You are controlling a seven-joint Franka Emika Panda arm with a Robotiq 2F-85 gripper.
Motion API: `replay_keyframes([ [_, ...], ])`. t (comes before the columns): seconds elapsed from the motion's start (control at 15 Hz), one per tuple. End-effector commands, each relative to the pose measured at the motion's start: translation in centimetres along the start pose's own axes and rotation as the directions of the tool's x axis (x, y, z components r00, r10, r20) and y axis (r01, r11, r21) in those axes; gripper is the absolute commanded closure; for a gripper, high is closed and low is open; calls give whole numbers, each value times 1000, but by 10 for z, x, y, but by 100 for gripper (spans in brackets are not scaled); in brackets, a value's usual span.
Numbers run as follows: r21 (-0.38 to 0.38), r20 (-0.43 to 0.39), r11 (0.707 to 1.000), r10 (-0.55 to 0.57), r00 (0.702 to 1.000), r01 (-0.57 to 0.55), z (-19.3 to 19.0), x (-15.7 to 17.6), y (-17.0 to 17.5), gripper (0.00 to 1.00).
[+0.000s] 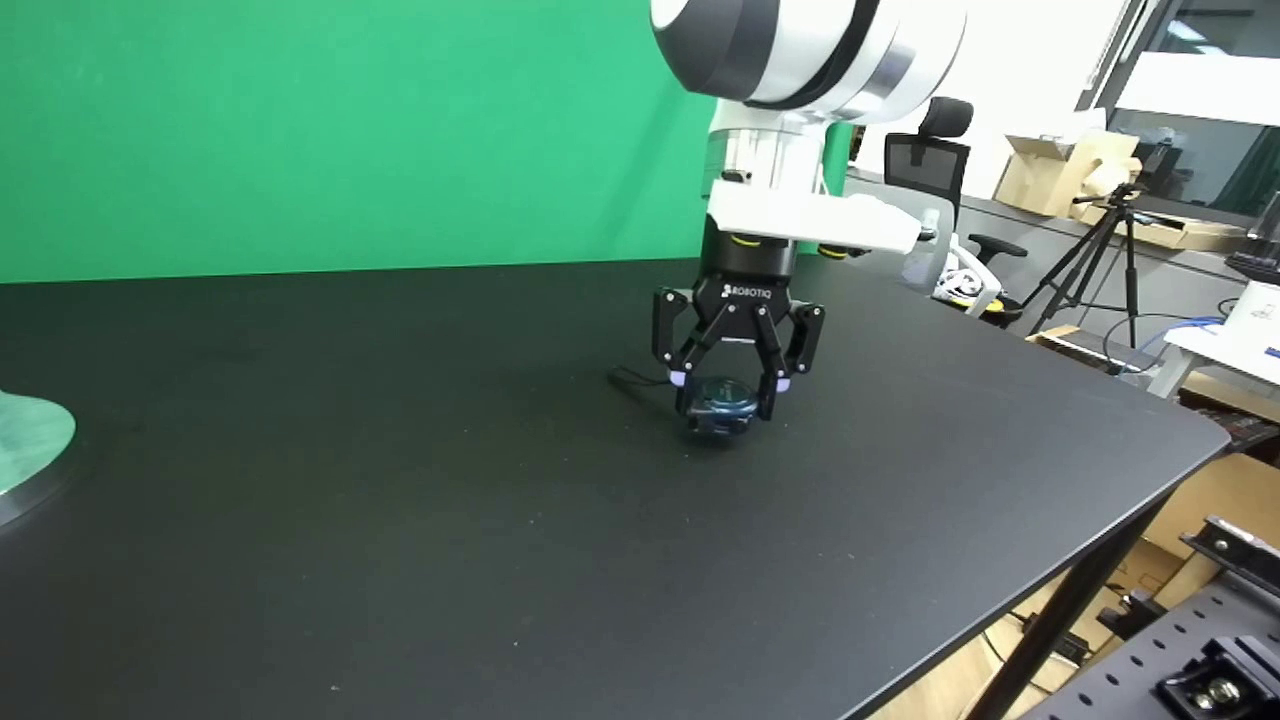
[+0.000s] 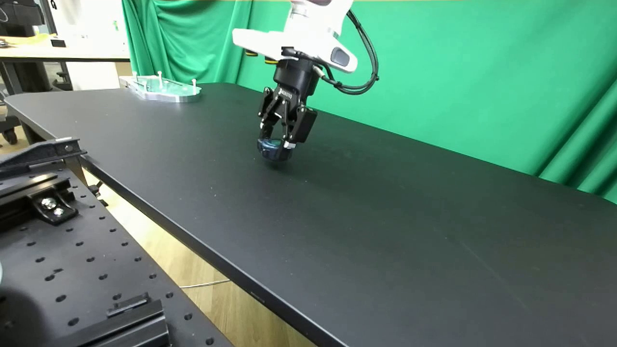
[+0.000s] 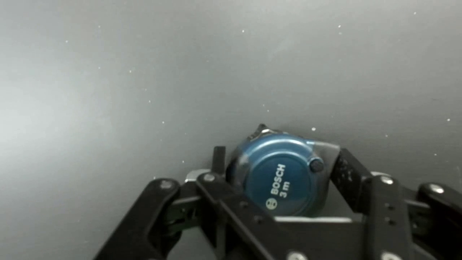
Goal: Move the measuring tape backward
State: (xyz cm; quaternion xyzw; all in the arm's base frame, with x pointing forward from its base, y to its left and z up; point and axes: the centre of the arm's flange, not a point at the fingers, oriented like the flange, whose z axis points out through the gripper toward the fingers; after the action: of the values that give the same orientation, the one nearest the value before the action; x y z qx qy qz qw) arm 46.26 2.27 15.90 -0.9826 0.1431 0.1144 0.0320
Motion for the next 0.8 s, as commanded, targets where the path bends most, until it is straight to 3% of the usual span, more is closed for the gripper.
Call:
replay_keyframes([
  [0.0,19,-26,997,73,997,-72,-3,-11,14,51],
  [0.07,22,-22,996,84,996,-83,-2,-11,17,51],
  [0.13,26,-22,995,93,995,-92,-1,-11,20,6],
  [0.27,33,-19,993,113,993,-112,-2,-11,24,1],
  [0.47,48,-14,992,120,993,-119,-12,-9,22,0],
  [0.73,44,-80,994,106,991,-103,-52,-6,16,0],
])
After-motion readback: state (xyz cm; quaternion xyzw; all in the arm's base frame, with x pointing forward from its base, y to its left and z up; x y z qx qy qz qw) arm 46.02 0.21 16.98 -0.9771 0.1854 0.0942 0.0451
